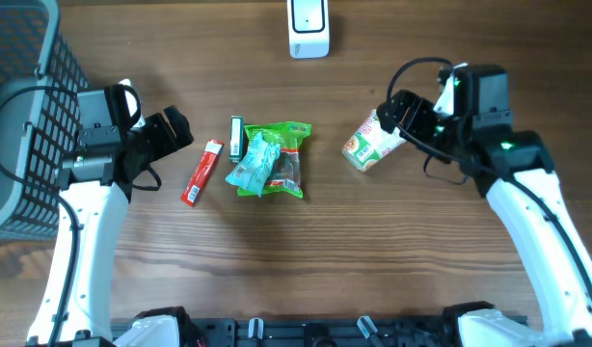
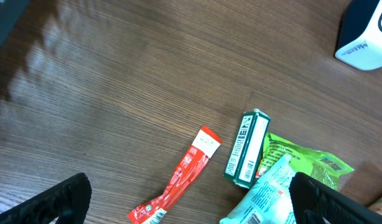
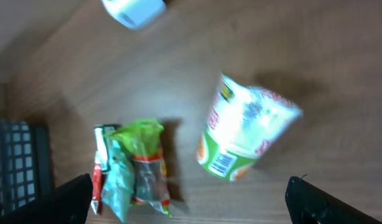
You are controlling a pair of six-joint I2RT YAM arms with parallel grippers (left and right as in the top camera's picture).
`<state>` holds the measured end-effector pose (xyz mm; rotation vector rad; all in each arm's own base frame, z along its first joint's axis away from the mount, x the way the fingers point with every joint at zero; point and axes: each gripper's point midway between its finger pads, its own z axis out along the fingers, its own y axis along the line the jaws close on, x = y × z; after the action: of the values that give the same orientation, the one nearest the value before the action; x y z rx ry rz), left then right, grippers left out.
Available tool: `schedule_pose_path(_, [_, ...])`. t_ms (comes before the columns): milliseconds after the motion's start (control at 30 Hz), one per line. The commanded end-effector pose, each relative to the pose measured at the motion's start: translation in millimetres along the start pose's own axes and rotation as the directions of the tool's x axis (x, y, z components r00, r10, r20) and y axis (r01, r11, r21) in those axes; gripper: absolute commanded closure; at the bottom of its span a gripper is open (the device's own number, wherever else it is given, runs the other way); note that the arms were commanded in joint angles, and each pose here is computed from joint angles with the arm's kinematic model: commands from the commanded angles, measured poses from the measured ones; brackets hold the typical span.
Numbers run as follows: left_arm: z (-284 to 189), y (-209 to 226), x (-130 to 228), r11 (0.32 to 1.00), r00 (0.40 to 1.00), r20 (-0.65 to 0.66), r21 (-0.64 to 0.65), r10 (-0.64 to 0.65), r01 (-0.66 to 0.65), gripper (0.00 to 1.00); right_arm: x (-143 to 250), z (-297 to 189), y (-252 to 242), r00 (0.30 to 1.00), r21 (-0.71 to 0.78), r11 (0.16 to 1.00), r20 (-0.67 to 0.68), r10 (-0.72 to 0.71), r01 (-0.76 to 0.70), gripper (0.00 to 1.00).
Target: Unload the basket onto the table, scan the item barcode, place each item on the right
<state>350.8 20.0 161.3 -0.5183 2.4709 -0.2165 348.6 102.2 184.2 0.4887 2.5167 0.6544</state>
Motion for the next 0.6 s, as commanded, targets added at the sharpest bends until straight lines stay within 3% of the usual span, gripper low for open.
schedule_pose_path(0, [-3, -4, -4, 1.0, 1.0, 0.012, 0.014, 0.005, -0.005, 0.0, 23, 39, -25, 0.984, 0.068, 0.989, -0.11, 0.137, -0.13, 0.0])
schedule_pose_path(267, [-3, -4, -4, 1.0, 1.0, 0.012, 0.014, 0.005, -0.005, 0.0, 38, 96, -54, 0.96, 0.159, 0.974, -0.204, 0.19, -0.159, 0.0])
schedule_pose_path(567, [-3, -4, -4, 1.0, 1.0, 0.012, 0.014, 0.005, -0.005, 0.0, 27, 113, -56, 0.955, 0.158, 0.96, -0.152, 0.257, -0.233, 0.0])
